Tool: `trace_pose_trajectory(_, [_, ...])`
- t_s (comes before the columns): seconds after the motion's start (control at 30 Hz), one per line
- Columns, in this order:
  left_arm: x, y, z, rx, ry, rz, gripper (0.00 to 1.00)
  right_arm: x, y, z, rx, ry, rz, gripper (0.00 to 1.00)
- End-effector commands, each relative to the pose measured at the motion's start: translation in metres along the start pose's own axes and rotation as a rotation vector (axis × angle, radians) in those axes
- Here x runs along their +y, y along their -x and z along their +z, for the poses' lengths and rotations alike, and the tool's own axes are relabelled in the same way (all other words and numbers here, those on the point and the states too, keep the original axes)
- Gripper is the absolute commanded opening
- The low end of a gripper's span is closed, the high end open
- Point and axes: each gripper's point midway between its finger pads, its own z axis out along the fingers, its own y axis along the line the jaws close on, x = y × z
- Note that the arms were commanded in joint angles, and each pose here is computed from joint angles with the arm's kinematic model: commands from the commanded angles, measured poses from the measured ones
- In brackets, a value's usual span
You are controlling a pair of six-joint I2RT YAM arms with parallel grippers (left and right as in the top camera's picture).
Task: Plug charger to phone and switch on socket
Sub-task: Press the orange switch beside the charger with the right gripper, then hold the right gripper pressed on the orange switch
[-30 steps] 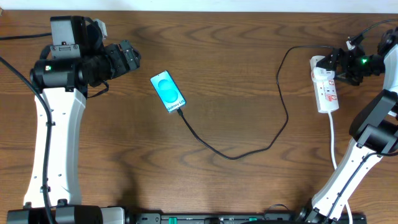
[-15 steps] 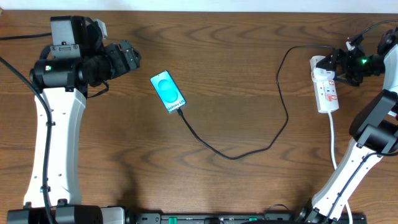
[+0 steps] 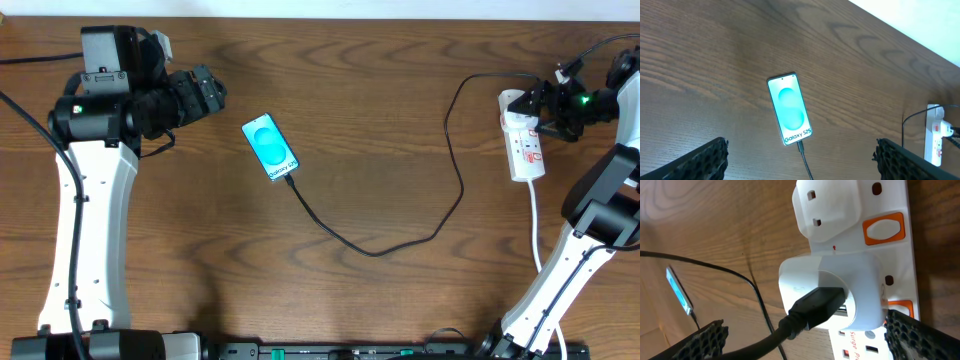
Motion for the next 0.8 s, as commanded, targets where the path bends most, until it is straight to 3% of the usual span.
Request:
trace_pose_trajectory(0.0, [0.0005,0.0023,-0.0023,-0.009,0.007,0.01,0.94,-0.0038,-0.0064,0.0157,0.042,-0.004,0.023,0.99])
trace_pose_trajectory(0.77, [0.0004,0.0024,-0.0023,-0.009,0.007,0.01,0.95,-0.0099,-0.0084,0.0224,0.046,-0.014,0.023,0.99])
